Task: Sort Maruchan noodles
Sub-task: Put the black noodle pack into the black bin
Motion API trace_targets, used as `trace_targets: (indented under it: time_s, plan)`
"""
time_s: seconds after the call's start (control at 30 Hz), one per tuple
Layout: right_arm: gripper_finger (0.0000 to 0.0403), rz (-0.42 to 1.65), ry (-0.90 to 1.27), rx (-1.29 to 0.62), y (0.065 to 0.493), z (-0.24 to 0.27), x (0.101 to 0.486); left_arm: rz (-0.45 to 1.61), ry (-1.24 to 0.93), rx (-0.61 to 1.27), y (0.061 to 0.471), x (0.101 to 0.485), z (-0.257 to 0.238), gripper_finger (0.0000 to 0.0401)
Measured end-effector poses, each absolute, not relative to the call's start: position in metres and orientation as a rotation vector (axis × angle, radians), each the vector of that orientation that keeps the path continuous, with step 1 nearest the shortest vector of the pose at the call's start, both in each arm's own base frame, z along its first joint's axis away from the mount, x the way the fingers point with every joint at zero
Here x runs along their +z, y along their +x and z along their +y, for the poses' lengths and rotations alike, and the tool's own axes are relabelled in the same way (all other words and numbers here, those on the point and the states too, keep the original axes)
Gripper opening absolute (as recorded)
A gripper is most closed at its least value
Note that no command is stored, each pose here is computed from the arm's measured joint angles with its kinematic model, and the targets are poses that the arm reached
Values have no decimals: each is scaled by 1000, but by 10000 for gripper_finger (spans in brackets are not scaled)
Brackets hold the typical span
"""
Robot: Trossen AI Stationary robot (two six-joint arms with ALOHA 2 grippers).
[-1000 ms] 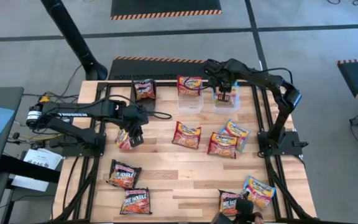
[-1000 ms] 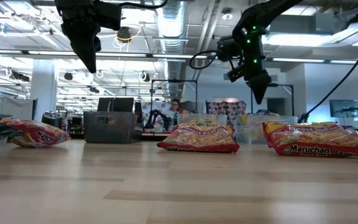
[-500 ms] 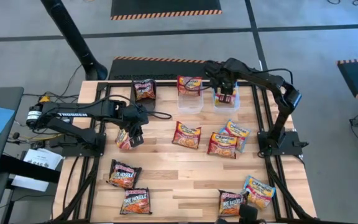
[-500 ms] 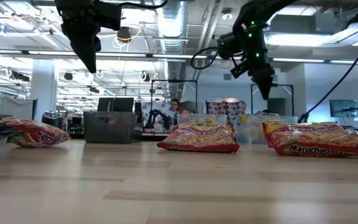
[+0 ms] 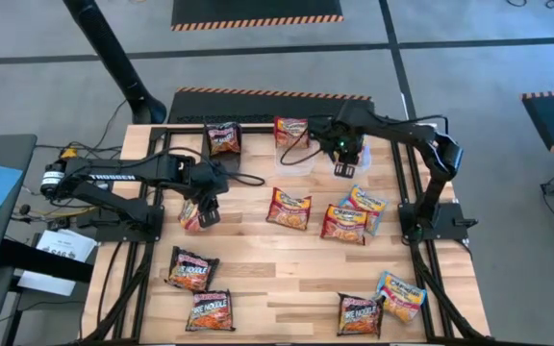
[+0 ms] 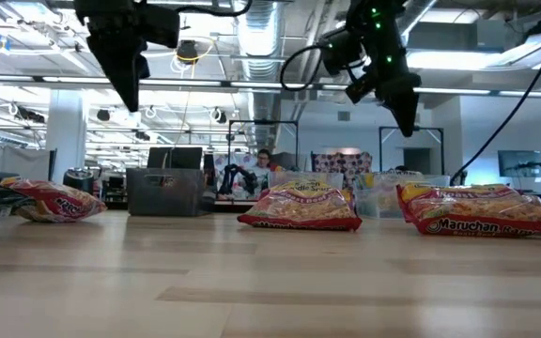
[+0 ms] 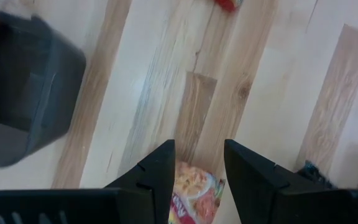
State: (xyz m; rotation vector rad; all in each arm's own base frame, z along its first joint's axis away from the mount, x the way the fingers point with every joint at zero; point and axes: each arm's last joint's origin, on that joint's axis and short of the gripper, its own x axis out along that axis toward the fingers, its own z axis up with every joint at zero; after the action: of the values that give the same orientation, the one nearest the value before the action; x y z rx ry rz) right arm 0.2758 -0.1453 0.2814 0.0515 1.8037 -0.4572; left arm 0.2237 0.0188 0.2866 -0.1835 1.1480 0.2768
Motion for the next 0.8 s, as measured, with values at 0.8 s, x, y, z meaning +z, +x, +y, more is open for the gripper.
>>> trace_targets:
  time_s: [0.8]
  plan:
    - [132,1774,-107,-356,302,-73,282,1364,-523,189,208,282,-21,174]
